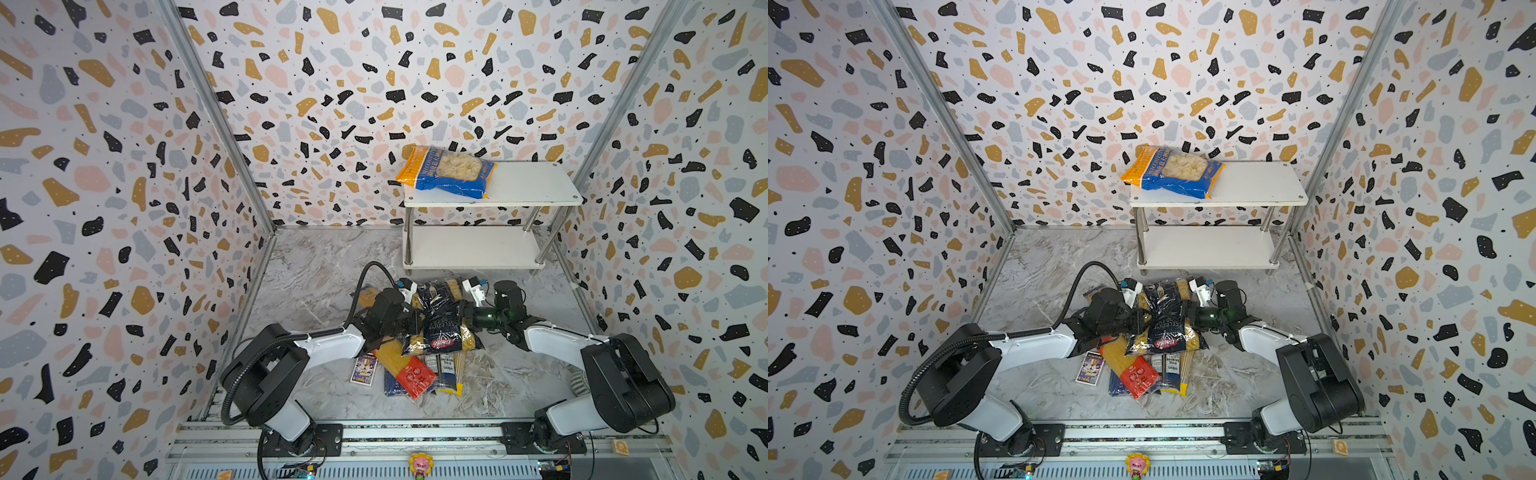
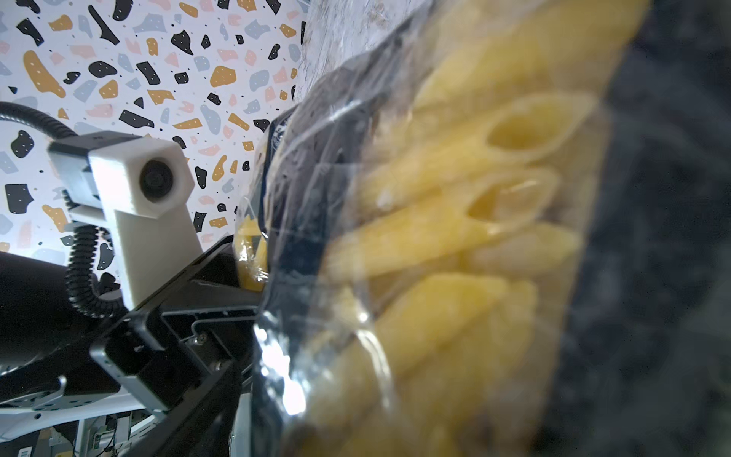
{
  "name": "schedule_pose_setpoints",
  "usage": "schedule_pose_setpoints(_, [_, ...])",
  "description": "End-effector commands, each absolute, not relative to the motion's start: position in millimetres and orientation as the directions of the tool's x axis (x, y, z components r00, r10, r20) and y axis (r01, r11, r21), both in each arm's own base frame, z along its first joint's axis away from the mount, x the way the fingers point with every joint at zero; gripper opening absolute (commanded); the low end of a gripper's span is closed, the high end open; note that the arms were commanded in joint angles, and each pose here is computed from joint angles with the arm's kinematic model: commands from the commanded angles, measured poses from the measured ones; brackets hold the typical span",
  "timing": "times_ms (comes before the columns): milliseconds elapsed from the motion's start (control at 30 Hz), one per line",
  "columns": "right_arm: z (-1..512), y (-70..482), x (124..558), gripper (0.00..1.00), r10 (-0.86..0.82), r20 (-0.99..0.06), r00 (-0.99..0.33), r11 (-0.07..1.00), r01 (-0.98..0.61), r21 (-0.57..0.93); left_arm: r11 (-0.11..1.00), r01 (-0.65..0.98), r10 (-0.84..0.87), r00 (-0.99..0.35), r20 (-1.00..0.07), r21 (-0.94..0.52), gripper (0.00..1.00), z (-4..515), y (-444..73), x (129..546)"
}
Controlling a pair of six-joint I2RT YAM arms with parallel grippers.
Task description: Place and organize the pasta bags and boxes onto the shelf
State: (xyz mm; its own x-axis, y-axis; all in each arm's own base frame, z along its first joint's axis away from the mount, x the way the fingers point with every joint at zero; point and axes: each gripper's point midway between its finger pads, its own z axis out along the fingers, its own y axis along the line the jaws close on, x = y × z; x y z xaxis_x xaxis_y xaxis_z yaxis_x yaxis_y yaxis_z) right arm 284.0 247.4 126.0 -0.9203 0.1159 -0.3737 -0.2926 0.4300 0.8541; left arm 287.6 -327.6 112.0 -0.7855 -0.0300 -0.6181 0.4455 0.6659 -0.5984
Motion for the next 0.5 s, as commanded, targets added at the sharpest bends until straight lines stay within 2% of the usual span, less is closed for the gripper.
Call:
schedule_pose_setpoints(0, [238, 295, 261, 0.84, 0.012, -0.667, -0.745, 0.080, -0.664, 0.743, 0.607, 0.498, 0.027, -0.792, -0.610, -0.619, 0.26, 113, -344, 269])
schedule_pose_setpoints(167, [239, 301, 259, 0.61, -0.008, -0.672, -0.740, 0.060, -0.671, 0.739, 0.607, 0.506, 0.024, -0.782, -0.622, -0.613, 0.30, 117, -342, 269])
schedule_pose_setpoints(233, [241, 302, 259, 0.56, -0.007, -0.677, -0.736, 0.058, -0.676, 0.734, 0.610, 0.511, 0.030, -0.778, -0.627, -0.605, 0.33, 118, -341, 268])
schedule_pose_setpoints(300, [244, 302, 260, 0.53, -0.005, -0.681, -0.732, 0.056, -0.680, 0.731, 0.627, 0.515, 0.045, -0.772, -0.633, -0.584, 0.42, 118, -338, 269])
schedule_pose_setpoints(400, [248, 302, 257, 0.48, -0.003, -0.686, -0.727, 0.041, -0.686, 0.727, 0.665, 0.509, 0.056, -0.764, -0.643, -0.546, 0.63, 119, -331, 273])
schedule_pose_setpoints(467, [250, 301, 257, 0.46, 0.001, -0.689, -0.725, 0.038, -0.688, 0.724, 0.693, 0.496, 0.065, -0.766, -0.640, -0.523, 0.70, 117, -325, 274])
